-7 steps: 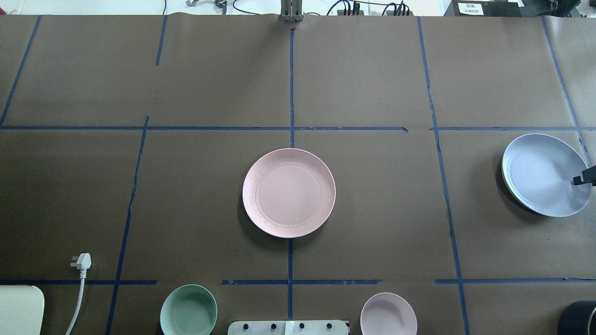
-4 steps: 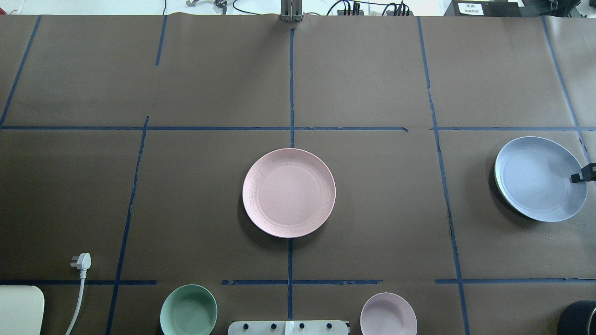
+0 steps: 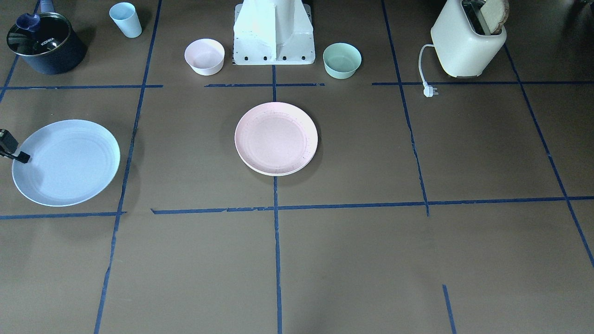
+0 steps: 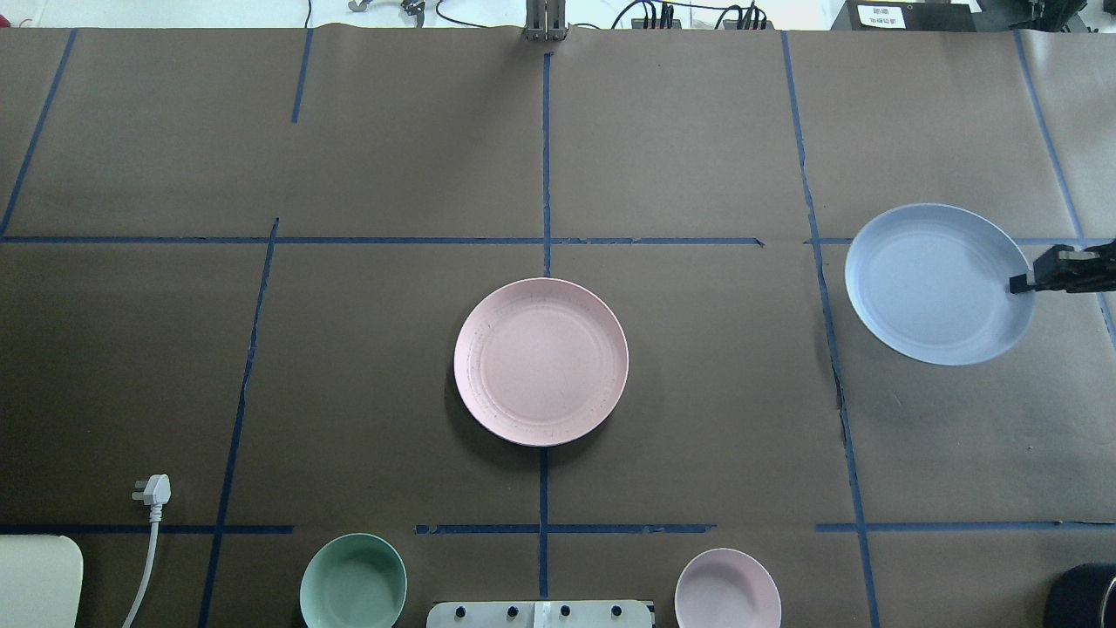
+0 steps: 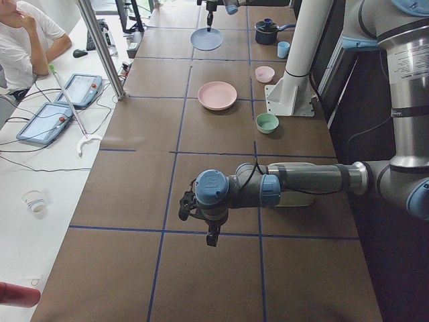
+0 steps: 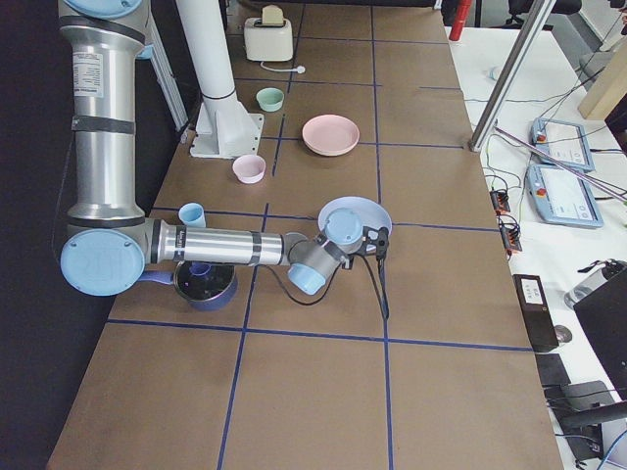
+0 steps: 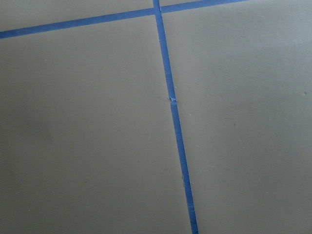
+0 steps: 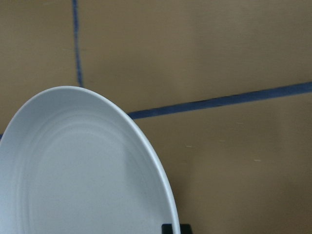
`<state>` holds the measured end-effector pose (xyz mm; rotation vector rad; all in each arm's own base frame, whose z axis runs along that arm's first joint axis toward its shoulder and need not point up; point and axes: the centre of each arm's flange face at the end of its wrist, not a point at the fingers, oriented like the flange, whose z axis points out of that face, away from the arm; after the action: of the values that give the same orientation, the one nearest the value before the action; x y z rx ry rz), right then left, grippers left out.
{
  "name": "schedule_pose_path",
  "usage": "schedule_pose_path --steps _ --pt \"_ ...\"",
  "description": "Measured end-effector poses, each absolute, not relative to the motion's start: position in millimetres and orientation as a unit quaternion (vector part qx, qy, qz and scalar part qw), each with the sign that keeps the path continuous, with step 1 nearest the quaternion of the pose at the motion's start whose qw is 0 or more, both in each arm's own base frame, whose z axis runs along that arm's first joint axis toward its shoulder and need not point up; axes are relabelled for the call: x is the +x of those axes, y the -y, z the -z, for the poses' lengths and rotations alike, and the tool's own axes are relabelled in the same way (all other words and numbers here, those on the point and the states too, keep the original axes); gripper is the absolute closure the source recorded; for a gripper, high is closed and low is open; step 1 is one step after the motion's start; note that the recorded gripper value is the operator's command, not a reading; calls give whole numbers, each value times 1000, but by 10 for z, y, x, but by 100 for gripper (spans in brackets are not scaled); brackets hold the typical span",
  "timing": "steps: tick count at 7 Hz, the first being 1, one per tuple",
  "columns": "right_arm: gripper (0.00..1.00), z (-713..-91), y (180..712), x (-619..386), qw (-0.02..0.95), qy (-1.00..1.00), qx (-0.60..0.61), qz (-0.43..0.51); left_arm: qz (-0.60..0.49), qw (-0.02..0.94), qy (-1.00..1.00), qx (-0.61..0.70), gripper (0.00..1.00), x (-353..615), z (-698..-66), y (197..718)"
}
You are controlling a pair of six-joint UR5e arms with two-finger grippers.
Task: Stack three plates with pink and blue
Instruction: 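Lift the light blue plate with the right gripper and lower it onto the pink plate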
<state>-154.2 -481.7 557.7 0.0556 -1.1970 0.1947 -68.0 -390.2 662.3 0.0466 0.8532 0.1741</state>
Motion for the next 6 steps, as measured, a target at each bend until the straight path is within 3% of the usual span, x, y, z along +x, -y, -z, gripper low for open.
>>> schedule_pose_path --steps 3,6 --pt "100 -4105 4874 -2933 790 599 -13 -131 -82 907 -413 20 0 -676 -6639 3909" --pt "100 -2920 4426 -4183 809 567 -16 -151 -80 907 -414 17 0 -675 -6672 3918"
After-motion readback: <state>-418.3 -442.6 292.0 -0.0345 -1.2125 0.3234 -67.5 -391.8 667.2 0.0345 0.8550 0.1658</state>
